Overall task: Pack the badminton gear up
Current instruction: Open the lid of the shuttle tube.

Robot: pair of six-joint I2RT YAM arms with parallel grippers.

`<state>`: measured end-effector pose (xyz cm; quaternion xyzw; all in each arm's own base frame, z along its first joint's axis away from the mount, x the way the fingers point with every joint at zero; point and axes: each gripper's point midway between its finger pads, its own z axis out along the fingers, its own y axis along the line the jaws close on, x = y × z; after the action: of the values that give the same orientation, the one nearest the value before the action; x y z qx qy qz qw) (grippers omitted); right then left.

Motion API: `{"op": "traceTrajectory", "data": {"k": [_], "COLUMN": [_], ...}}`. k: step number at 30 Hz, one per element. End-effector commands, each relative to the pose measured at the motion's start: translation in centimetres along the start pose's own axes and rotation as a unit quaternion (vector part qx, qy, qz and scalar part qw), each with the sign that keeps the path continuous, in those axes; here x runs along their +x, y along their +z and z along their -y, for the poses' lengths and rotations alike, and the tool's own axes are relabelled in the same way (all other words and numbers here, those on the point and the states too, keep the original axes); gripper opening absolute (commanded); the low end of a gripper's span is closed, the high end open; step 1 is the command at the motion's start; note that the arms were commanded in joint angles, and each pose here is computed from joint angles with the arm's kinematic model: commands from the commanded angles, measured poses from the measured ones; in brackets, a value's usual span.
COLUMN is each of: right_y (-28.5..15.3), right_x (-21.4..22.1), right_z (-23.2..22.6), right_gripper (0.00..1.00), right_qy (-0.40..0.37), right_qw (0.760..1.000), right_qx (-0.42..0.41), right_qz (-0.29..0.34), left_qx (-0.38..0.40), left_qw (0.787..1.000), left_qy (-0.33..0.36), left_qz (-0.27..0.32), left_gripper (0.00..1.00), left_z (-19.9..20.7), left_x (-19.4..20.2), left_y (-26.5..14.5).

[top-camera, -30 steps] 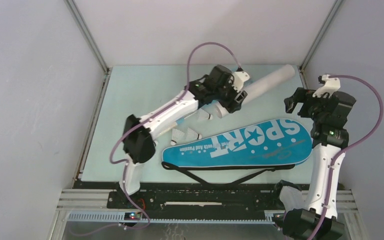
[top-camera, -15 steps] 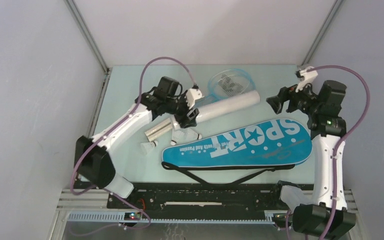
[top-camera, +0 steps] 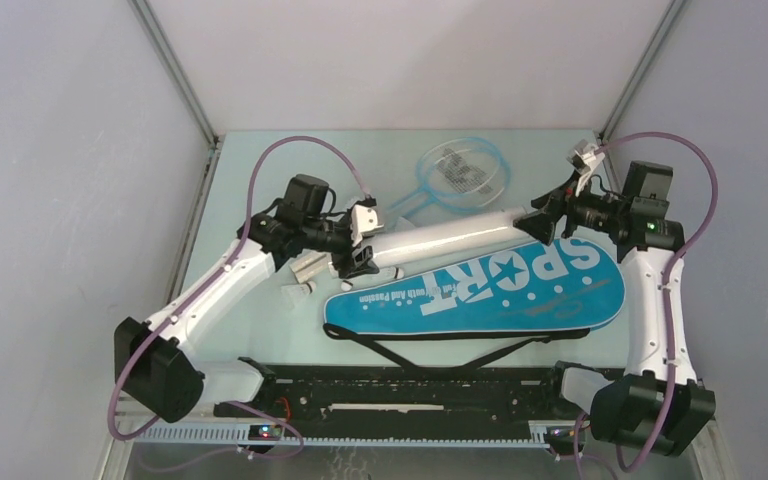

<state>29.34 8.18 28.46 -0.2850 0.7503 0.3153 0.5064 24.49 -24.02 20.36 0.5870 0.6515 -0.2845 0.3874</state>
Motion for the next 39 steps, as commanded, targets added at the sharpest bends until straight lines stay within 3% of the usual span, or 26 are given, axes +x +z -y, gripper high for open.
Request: {"op": "traceTrajectory", "data": {"k": [1,11,16,21,28,39], "right_y": [-0.4,-0.7,-0.6,-0.2,0.3,1.2], "right_x": [-0.3,1.7,1.7,1.7,1.3,2.4], "right_z": [-2.0,-1.6,-2.2,-3.0,-4.8,-6.1], "right_gripper": [0.80,0.72,0.61,0.42,0.00,0.00], "right_qy": [-0.011,0.034,0.036,0.025,0.003,-0.047], "right_qw": [0.998,0.996,0.994,0.994,0.992,0.990], "right_qx": [-0.063,-0.084,-0.103,-0.109,-0.125,-0.132], "right_qz": [0.012,0.004,0.009,0.001,-0.006,-0.031], "left_qx": [0.009,0.013,0.015,0.017,0.020,0.035], "left_qw": [0.998,0.998,0.998,0.998,0.999,0.999], "left_qy": [0.035,0.027,0.027,0.024,0.023,-0.002], "left_qz": [0.045,0.058,0.061,0.050,0.032,-0.004], "left_gripper": [0.16,0.15,0.14,0.18,0.33,0.46], "left_z": [-0.1,-0.4,-0.5,-0.6,-0.9,-0.1], "left_x": [-1.7,-1.4,-1.3,-0.4,1.1,6.2], "left_y": [0.0,0.1,0.2,0.7,1.6,4.3]}}
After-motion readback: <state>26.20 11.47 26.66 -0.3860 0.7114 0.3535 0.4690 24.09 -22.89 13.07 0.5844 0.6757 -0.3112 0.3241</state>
